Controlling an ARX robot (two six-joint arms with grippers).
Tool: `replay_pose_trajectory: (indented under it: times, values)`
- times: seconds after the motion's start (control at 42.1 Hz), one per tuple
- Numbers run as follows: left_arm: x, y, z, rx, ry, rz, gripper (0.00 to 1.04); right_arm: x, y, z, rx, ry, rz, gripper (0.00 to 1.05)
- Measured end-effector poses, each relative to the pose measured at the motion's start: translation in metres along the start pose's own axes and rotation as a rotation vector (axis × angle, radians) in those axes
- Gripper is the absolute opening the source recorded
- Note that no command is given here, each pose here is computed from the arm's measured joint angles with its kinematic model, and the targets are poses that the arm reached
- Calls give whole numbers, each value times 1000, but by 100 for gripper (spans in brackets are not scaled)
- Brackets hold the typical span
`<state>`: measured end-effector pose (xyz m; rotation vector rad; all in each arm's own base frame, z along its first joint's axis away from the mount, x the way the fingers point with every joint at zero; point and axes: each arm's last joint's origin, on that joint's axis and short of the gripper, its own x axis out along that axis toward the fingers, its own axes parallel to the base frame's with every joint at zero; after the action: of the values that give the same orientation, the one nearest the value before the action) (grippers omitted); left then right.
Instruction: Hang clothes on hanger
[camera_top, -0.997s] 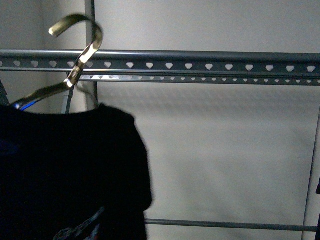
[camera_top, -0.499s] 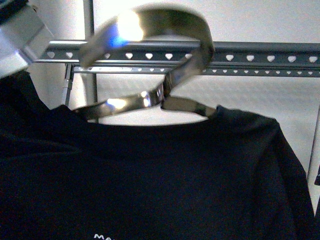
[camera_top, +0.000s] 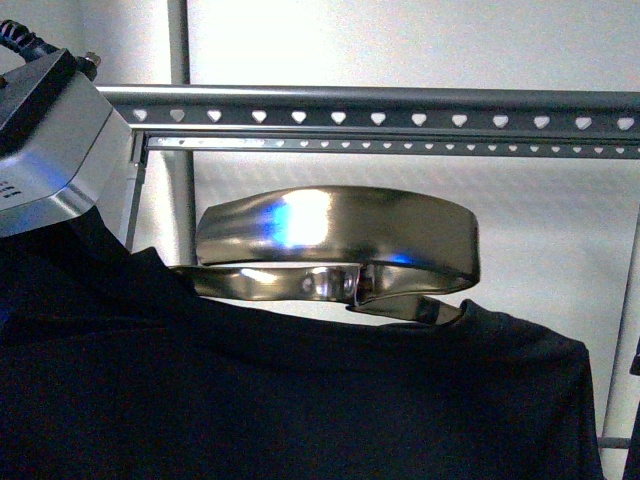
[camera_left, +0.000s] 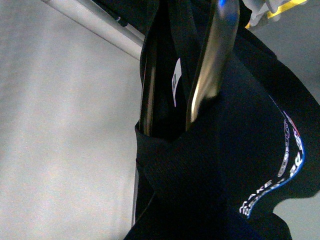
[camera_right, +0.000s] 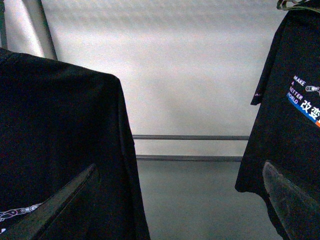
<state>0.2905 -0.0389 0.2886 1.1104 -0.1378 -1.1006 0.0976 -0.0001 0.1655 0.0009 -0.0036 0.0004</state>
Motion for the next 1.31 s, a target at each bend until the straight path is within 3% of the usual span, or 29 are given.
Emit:
replay_pose_trajectory:
  times: [0.261,0.38,0.451,0.594,0.641,0.784,0.879,0.926,0.974,1.116,1.306]
  values:
    - [0,0,0,2,0,0,5,0,0,-1,17,10,17,97]
    - [0,0,0,2,2,0,5,5,-3,6,147,50,254,97]
    - [0,0,0,3,1,0,5,11,-7,18,131,36,352,97]
    - [0,0,0,5,0,-1,5,32,-13,52,-88,-48,498,97]
    - [0,0,0,5,0,-1,5,47,-16,64,-221,-63,551,97]
    - [0,0,0,6,0,-1,5,78,-18,73,-458,-36,714,97]
    - [0,0,0,7,0,-1,5,109,-19,68,-733,50,768,97]
    - [0,0,0,8,-1,-1,5,125,-18,68,-920,25,782,97]
    - [0,0,0,9,0,-1,5,137,-17,72,-1019,2,788,97]
    - [0,0,0,11,0,-1,5,172,-9,94,-1177,-64,781,97]
    - [0,0,0,11,0,-1,5,196,3,108,-1182,-58,793,97]
